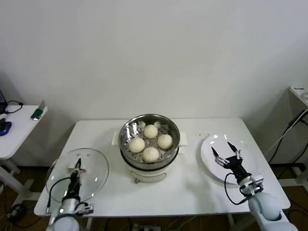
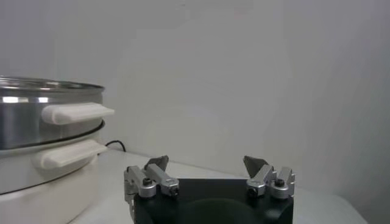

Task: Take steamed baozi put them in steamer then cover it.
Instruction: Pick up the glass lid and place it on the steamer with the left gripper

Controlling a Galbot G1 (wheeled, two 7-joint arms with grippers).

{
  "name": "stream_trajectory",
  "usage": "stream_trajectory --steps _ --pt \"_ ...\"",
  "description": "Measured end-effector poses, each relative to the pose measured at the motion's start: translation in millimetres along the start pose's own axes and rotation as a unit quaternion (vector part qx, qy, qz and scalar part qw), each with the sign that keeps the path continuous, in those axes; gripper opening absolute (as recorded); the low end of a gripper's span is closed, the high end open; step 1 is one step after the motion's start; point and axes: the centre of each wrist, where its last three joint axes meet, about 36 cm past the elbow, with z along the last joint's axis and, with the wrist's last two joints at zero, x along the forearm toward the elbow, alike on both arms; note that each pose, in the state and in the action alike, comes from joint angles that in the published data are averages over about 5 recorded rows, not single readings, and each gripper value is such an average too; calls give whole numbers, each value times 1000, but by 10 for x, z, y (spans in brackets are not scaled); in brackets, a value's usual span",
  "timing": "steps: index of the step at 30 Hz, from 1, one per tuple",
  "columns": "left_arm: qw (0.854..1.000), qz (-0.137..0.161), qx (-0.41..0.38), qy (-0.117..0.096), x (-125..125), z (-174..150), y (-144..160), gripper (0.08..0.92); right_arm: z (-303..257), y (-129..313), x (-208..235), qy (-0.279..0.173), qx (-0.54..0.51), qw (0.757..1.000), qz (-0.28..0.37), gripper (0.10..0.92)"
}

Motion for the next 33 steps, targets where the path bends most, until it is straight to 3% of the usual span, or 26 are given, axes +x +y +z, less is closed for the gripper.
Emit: stream_trajectory --steps 8,20,33 --pt "1000 -18 6 15 152 197 361 154 11 -51 -65 4 5 1000 -1 823" --pt "998 -58 17 29 334 400 1210 154 60 -87 -181 9 7 1000 -1 823" --pt "994 -102 42 6 182 238 1910 154 76 -144 -305 13 11 1000 0 823"
